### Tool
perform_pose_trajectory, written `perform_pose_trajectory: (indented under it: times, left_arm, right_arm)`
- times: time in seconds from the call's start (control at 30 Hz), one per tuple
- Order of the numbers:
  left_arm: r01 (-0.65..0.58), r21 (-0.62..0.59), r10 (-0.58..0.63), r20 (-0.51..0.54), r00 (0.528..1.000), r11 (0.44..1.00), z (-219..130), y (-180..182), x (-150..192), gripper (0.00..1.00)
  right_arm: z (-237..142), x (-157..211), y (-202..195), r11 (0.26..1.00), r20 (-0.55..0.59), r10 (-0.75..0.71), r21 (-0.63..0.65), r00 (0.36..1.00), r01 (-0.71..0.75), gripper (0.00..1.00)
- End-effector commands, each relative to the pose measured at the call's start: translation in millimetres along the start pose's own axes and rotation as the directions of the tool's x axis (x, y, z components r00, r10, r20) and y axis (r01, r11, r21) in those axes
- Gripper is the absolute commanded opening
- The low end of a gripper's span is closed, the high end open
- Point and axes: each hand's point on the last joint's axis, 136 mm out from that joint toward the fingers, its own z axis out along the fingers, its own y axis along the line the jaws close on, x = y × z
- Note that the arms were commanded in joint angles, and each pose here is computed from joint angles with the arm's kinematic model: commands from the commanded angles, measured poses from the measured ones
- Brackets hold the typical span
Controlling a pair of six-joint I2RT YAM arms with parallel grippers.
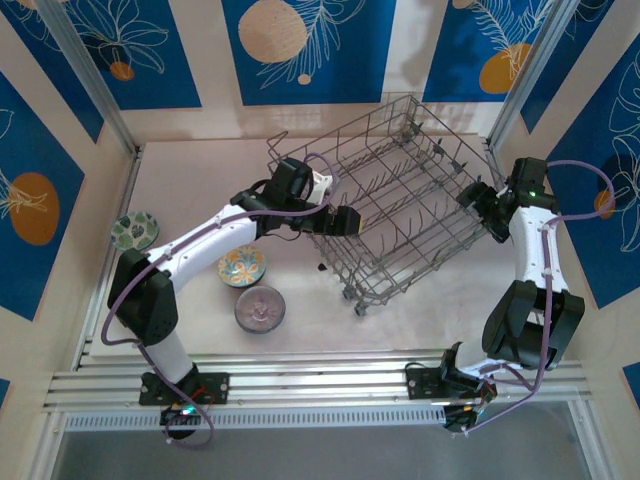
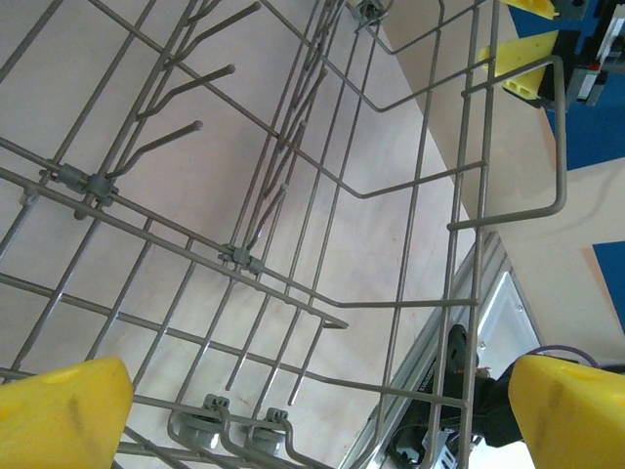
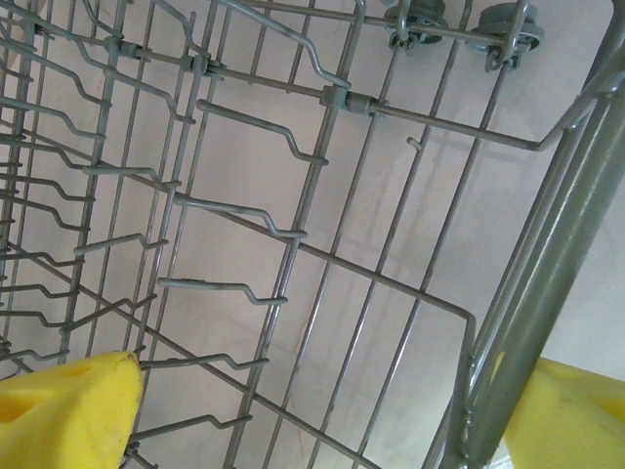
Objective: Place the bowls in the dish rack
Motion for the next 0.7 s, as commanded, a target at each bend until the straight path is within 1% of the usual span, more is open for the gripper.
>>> perform_pose_trajectory:
  times: [0.0,0.17,0.3,0.43,0.53,0.63,0.67]
  left_arm:
    - [-0.065,-0.004,0.065,-0.012,0.998,0.998,-4,-16,5,0.99]
    - [-0.082,-0.096,0.083,0.01,0.996,0.992,-31,-7,0,0.99]
    - [-0.075,-0.127,0.081,0.045,0.996,0.989,-57,-2,-3,0.99]
    - [-0.057,-0.165,0.069,0.072,0.995,0.985,-81,3,-2,0.99]
    - [-0.01,-0.21,0.031,0.094,0.995,0.978,-105,17,3,0.99]
    - [0.091,-0.288,-0.057,0.125,0.991,0.953,-138,50,16,0.99]
    - [0.133,-0.321,-0.091,0.143,0.986,0.938,-151,64,22,0.99]
  right_arm:
    - [-16,-6,14,0.998,0.015,-0.047,-0.035,0.999,0.047,0.92]
    - [-40,-10,12,0.995,0.077,-0.096,0.003,0.992,0.096,0.93]
    - [-58,-10,11,0.989,0.124,-0.143,0.038,0.982,0.14,0.93]
    - [-68,-8,12,0.984,0.138,-0.176,0.053,0.975,0.17,0.93]
    - [-76,-7,20,0.979,0.147,-0.202,0.046,0.968,0.197,0.94]
    - [-83,-2,36,0.968,0.155,-0.25,0.015,0.956,0.25,0.94]
    - [-85,0,43,0.963,0.156,-0.266,0.001,0.951,0.269,0.93]
